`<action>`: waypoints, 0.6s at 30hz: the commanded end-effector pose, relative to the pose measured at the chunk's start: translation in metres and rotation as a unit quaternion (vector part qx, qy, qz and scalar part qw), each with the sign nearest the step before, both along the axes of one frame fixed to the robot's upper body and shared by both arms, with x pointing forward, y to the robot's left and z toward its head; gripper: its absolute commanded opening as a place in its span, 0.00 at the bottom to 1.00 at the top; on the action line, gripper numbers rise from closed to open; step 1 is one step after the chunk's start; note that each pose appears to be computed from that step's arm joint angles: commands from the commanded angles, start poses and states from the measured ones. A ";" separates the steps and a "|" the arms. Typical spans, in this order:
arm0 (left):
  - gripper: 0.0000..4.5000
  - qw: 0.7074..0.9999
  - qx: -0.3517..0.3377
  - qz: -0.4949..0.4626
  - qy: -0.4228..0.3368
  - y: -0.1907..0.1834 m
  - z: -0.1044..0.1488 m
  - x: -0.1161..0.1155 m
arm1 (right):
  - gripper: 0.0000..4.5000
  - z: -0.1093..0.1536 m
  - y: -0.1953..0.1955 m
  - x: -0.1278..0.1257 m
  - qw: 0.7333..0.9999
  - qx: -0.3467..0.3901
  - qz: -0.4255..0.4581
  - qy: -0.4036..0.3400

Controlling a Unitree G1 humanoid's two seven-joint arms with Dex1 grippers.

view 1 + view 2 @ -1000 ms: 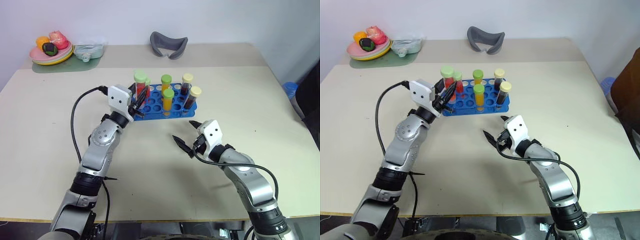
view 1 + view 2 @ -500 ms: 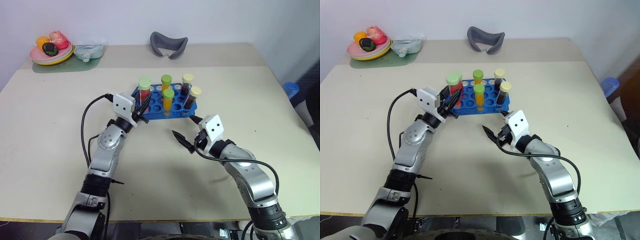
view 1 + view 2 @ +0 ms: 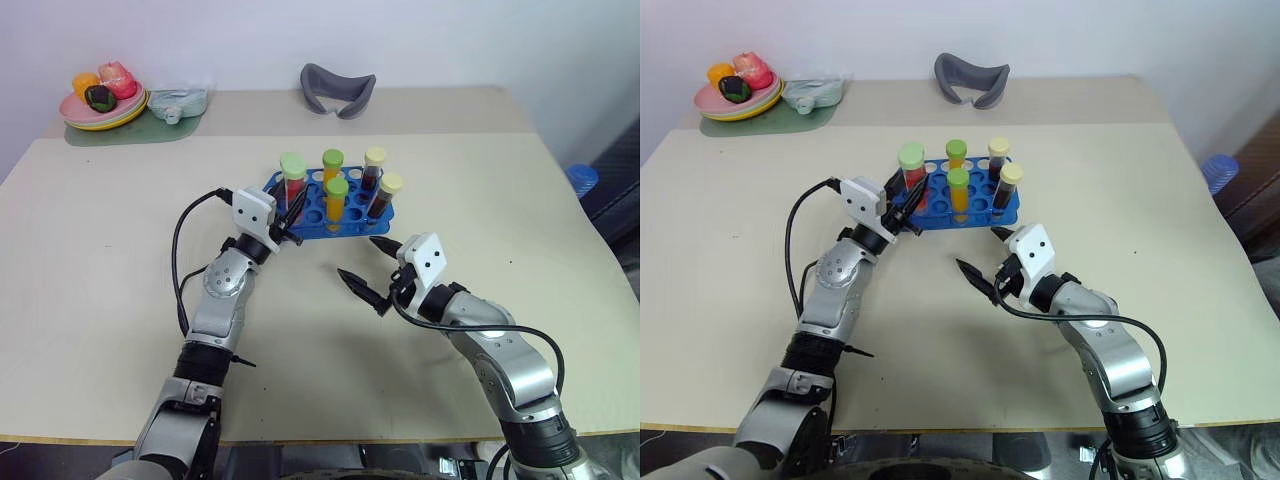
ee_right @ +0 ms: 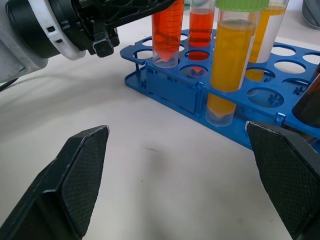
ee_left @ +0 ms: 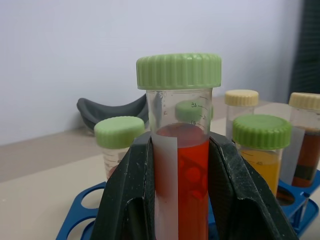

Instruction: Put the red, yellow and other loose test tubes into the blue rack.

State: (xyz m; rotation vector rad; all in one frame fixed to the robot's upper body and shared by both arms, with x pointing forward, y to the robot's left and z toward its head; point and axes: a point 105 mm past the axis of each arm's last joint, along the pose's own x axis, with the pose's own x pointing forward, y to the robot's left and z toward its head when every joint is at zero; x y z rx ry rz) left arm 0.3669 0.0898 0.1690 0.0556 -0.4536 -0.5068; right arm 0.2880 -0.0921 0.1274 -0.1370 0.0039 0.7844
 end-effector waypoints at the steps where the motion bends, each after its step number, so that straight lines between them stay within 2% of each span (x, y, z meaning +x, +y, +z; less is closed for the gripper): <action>1: 0.18 0.999 0.005 0.004 -0.034 0.000 0.013 0.000 | 1.00 0.013 0.005 -0.005 1.000 0.007 0.012 -0.024; 18: 0.18 1.000 0.004 -0.009 -0.023 -0.006 0.004 0.003 | 1.00 0.014 0.007 -0.004 1.000 0.009 0.012 -0.025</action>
